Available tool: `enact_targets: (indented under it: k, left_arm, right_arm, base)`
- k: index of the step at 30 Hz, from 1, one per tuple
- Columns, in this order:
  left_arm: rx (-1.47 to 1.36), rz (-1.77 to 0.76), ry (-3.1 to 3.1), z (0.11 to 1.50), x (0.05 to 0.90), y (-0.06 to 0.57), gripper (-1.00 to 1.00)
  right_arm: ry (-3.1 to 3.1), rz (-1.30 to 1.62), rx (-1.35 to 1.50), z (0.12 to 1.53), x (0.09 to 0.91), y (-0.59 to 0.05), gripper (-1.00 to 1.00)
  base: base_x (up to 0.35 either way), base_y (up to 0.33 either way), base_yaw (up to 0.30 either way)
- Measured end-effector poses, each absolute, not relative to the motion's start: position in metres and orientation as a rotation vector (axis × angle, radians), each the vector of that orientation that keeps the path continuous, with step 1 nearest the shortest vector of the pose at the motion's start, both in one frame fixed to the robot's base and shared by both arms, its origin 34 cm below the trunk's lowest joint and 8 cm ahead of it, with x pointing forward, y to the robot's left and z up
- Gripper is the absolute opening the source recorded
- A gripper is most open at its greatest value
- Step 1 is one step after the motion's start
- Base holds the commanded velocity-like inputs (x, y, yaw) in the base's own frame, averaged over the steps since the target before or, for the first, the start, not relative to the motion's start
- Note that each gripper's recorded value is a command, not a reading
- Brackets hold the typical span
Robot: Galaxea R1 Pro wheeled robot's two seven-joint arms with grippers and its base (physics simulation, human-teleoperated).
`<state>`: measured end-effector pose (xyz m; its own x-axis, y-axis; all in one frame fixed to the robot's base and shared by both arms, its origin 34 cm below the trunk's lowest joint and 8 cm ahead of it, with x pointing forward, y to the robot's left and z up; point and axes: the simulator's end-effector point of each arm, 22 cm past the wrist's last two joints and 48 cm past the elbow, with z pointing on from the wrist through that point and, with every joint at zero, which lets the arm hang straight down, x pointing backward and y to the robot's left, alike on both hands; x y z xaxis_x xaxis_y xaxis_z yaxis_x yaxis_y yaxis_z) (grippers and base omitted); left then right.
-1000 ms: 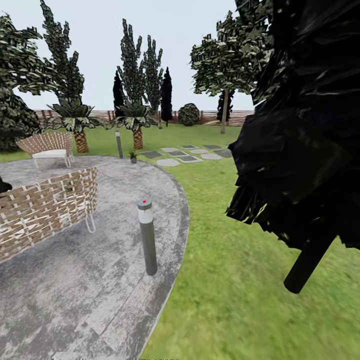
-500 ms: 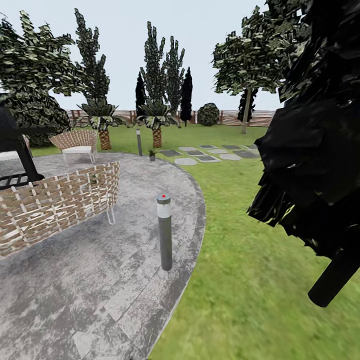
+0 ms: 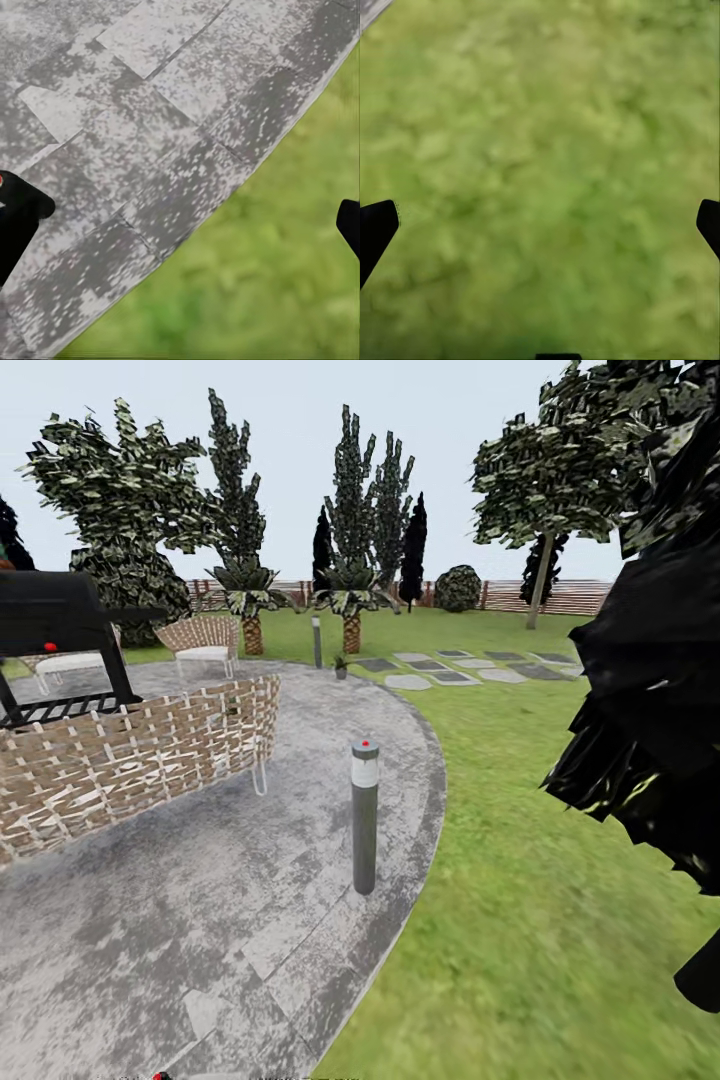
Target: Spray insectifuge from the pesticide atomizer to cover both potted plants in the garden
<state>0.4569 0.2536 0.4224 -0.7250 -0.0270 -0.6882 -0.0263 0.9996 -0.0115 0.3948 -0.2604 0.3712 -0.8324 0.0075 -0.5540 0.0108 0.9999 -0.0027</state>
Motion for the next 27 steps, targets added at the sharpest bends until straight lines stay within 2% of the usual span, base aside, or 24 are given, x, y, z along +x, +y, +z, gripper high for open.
enact_targets:
  k: [7, 16, 27]
  left_arm:
    - [-0.030, -0.005, 2.427, 0.393, 0.438, 0.251, 1.00]
    - [-0.024, -0.008, 2.441, 0.370, 0.429, 0.249, 1.00]
    - [-0.042, -0.069, 2.441, 0.347, 0.424, 0.215, 1.00]
  right_arm:
    - [2.553, -0.009, 0.013, 0.357, 0.393, -0.261, 1.00]
    - [2.553, -0.015, 0.017, 0.338, 0.389, -0.261, 1.00]
    - [2.552, -0.029, 0.053, 0.314, 0.384, -0.271, 1.00]
  base:
    - [0.000, 0.000, 0.151]
    - [0.000, 0.000, 0.014]
    - [0.000, 0.000, 0.004]
